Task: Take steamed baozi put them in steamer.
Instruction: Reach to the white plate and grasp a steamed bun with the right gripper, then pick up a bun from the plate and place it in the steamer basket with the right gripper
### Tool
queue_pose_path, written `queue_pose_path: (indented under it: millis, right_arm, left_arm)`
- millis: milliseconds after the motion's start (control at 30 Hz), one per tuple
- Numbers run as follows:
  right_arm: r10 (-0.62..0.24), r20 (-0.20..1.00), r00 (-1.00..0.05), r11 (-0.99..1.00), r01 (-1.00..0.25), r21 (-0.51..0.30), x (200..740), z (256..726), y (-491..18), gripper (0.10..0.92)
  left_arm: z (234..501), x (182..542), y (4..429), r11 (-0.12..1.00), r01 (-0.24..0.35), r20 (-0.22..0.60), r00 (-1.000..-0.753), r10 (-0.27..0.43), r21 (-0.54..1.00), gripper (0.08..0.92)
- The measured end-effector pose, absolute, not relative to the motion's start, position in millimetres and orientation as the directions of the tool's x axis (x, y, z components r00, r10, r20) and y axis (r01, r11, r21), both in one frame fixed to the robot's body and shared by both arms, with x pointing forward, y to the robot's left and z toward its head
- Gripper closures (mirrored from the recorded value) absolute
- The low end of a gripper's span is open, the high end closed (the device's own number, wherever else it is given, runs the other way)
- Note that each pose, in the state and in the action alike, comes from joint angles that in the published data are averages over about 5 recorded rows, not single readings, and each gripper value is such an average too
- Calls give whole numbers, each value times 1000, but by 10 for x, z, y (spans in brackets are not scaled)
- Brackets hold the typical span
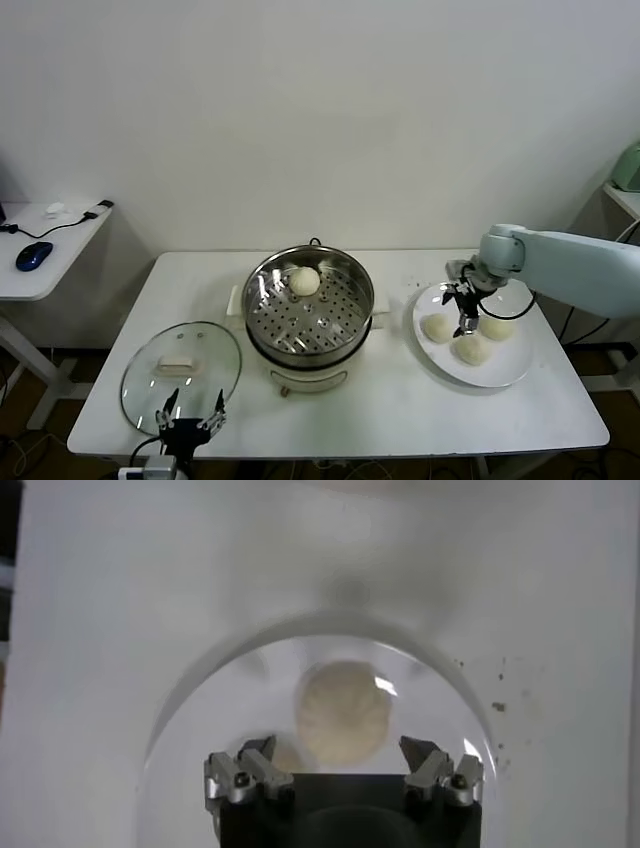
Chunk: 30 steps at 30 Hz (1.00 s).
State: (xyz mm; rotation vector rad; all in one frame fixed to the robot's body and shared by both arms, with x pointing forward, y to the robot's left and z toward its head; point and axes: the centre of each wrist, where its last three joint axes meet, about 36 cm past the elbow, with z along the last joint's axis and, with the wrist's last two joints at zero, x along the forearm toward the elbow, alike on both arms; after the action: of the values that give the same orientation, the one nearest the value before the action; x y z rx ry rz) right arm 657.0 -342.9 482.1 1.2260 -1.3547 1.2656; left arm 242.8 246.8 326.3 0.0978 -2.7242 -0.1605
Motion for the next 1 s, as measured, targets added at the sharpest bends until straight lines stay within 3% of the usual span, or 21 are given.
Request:
queue_pose_path:
  millis: [333, 667, 1000]
  right_arm:
    - [-85, 987, -140, 41, -990, -137, 6614, 4585, -3394, 203]
    - [-95, 985, -144, 60, -989, -139, 6615, 4594, -3440, 291]
    - [-158, 976, -152, 47, -988, -147, 6694, 5099, -3492, 309]
  left_arm:
    - [3263, 2411, 2465, 991, -48, 393, -915, -95, 127, 177]
    - [3275, 2391, 2472, 989, -53, 387, -917, -102, 134, 177]
    - [3321, 2394, 2423, 991, -51, 383, -919, -95, 125, 177]
